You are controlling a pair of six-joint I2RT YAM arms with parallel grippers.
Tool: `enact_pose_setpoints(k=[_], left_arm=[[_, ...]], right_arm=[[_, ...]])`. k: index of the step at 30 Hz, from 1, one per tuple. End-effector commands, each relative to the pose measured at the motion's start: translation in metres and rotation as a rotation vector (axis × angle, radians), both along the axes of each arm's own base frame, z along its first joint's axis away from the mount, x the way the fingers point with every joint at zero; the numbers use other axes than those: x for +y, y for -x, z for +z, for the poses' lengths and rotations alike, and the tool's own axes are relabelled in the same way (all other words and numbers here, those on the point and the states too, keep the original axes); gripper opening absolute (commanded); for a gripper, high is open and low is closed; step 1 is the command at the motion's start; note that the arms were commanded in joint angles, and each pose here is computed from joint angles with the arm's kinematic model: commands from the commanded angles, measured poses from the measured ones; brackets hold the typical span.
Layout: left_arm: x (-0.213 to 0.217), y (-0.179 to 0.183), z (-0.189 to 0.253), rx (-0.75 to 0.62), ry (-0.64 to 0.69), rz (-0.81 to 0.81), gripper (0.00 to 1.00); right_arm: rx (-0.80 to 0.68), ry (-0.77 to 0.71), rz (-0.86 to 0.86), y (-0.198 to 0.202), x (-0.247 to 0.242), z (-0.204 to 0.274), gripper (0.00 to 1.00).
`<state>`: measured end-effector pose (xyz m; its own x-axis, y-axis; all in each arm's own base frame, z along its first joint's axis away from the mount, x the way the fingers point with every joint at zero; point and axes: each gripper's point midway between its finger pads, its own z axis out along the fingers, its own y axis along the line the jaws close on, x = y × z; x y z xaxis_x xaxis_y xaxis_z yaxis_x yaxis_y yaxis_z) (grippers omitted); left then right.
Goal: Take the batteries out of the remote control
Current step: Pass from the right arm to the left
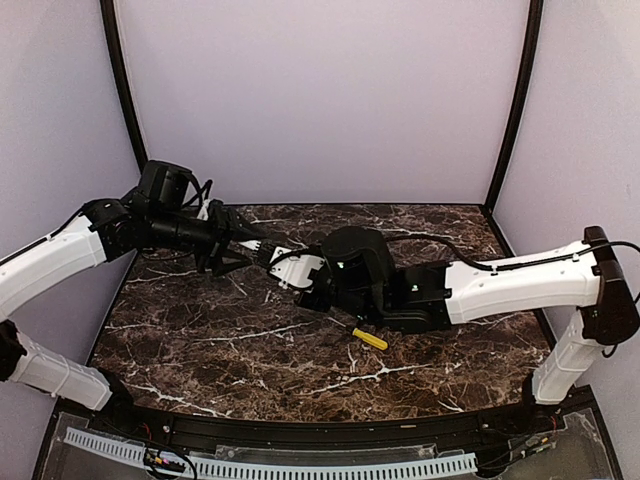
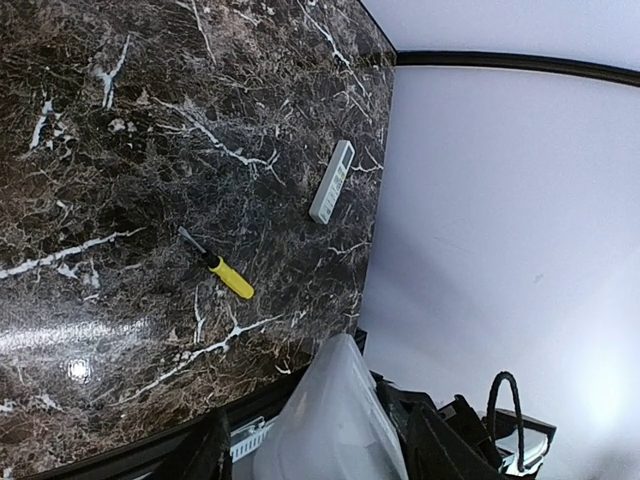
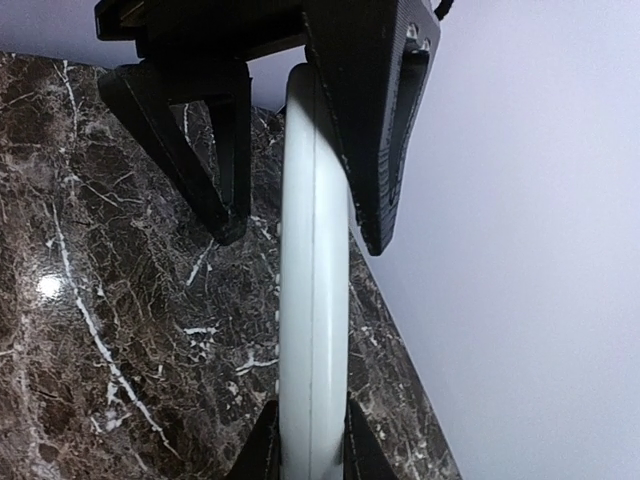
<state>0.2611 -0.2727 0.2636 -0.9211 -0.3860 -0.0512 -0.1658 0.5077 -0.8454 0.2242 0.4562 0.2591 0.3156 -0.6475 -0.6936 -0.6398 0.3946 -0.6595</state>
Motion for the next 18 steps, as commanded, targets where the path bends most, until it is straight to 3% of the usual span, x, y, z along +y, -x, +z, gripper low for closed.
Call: enact_pose_setpoints(k=[1,9,18], left_arm=[[0.004,0.014,-0.005,0.068,0.020,-0.020,0.56],[0.012,0.016,-0.006,0.086,0.025,-0.015,0.48],[0.012,0.016,-0.009,0.099,0.062,-0.016,0.18]], right_arm=[[-0.158,-0.023,-0.036,-0.001,0.005,0.021,0.00],[-0.236,0.032,-0.053,0.000,0.006,0.012,0.00],[-0.279,0.047,-0.037,0.007,0.008,0.011,0.00]])
